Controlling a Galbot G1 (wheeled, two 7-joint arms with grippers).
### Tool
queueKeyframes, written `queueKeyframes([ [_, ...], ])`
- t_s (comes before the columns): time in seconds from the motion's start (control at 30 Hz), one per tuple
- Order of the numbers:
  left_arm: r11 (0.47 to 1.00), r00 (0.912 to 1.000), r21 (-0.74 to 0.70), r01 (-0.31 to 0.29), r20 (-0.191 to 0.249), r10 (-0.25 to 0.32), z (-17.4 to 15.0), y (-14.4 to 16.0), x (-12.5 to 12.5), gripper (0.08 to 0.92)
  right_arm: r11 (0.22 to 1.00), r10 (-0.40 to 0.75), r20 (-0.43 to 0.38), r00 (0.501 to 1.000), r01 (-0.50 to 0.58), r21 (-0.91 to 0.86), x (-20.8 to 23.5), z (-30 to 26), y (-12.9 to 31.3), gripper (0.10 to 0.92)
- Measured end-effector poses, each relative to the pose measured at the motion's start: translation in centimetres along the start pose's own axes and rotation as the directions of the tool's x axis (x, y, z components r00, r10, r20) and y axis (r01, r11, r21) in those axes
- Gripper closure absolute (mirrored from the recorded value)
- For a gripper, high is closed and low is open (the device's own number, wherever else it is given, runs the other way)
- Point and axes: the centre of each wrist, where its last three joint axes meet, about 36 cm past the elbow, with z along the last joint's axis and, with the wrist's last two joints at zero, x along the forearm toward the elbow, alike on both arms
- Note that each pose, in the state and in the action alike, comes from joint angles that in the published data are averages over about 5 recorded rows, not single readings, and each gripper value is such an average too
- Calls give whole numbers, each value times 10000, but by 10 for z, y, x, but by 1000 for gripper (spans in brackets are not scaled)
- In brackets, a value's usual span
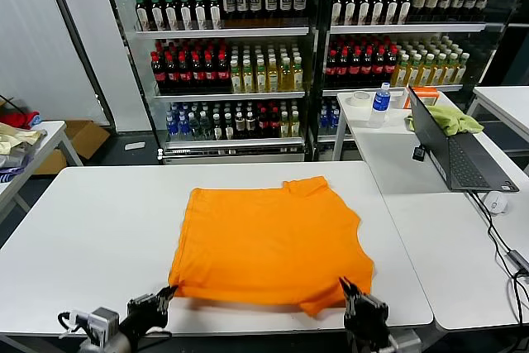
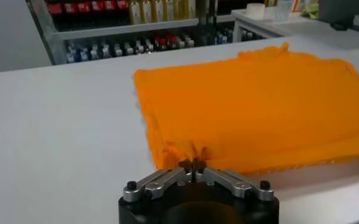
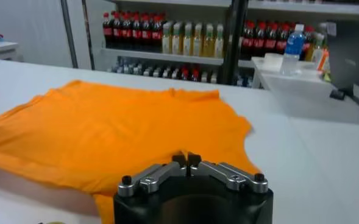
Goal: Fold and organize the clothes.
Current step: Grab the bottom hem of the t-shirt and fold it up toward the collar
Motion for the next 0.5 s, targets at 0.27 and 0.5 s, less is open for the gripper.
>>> queueKeyframes([
  [0.27,9992,9995,352,-165,278,156,-11,17,-26,919,9998,121,154,9998,-123,148,-36,-4,-9,909],
  [0.5,9983,9987,513,-290,443,267,-18,25,-41,919,9993,294,52,9996,-296,227,-55,-1,-16,909],
])
